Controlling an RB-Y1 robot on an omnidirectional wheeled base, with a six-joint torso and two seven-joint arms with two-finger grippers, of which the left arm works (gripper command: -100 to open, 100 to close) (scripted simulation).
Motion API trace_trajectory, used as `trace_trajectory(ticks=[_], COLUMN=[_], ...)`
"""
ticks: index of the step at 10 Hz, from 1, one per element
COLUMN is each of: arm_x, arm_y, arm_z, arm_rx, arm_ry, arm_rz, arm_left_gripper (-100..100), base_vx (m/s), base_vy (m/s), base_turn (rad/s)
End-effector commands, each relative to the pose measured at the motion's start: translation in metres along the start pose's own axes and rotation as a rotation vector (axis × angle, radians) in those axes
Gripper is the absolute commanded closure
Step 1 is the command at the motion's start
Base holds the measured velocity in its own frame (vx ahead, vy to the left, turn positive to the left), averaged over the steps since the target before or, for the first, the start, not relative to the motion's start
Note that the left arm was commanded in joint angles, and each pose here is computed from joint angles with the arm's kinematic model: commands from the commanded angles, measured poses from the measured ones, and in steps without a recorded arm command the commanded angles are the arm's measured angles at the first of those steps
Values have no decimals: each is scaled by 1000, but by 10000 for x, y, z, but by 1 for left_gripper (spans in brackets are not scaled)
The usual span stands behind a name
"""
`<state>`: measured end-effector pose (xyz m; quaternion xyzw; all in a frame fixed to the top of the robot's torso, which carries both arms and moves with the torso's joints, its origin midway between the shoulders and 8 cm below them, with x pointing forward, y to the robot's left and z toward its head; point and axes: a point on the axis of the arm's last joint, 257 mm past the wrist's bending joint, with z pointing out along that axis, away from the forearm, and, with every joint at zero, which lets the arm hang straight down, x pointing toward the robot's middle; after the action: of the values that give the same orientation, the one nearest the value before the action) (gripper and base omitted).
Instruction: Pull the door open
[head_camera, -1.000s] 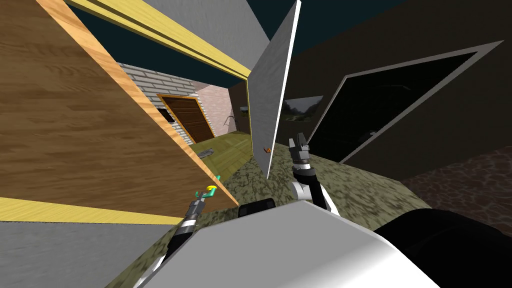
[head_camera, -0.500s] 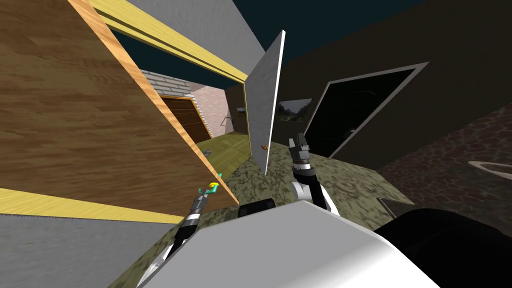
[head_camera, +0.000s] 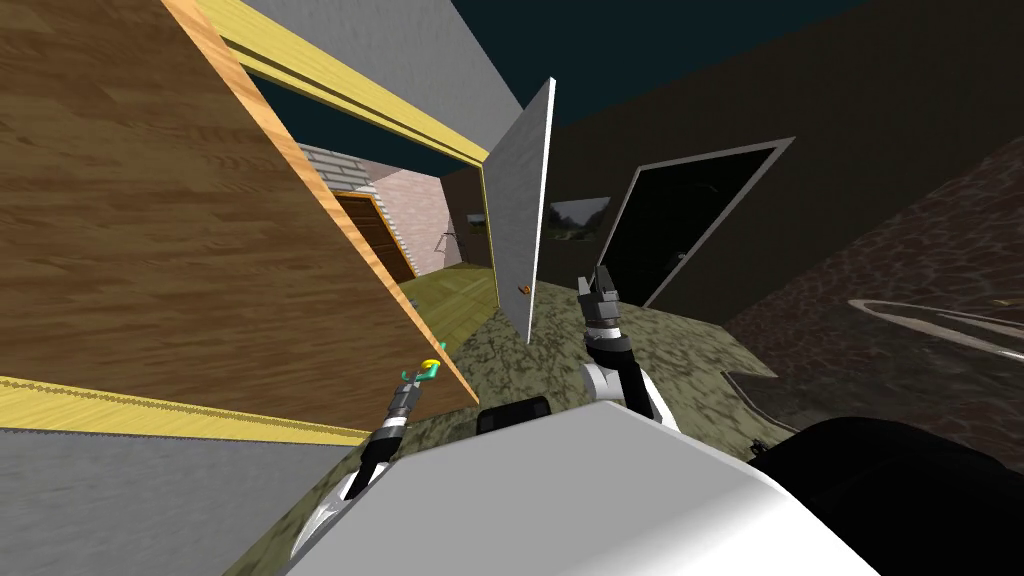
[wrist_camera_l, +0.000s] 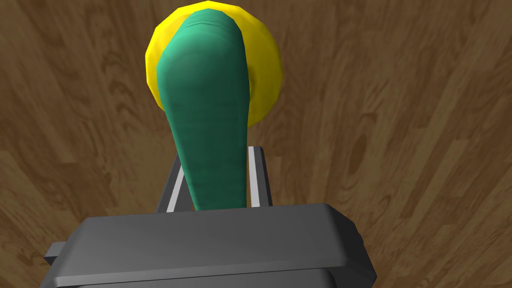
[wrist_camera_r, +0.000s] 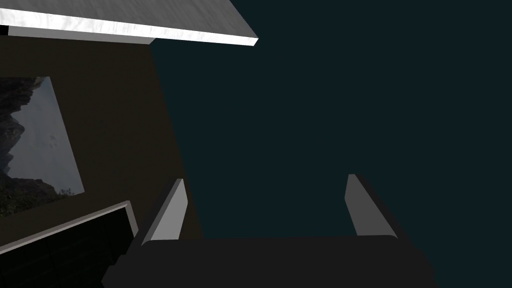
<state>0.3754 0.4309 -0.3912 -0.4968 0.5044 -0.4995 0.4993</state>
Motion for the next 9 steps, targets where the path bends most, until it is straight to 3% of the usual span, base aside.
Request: trace_trajectory(ticks=[1, 2, 5, 6, 9], arm_x=[128, 125, 198, 130, 178], arm_y=[12, 18, 0, -10, 20], arm_z=[74, 69, 214, 184, -62], arm_rx=[2, 0, 2, 2, 2], arm_ry=[14, 13, 16, 8, 59], arm_rz=[-7, -7, -7, -3, 6], arm_left_gripper=[100, 100, 100, 100, 100], base_vx=[-180, -174, -193, -72, -29], base_vy=[76, 52, 79, 43, 5], base_turn=[-137, -59, -89, -28, 22])
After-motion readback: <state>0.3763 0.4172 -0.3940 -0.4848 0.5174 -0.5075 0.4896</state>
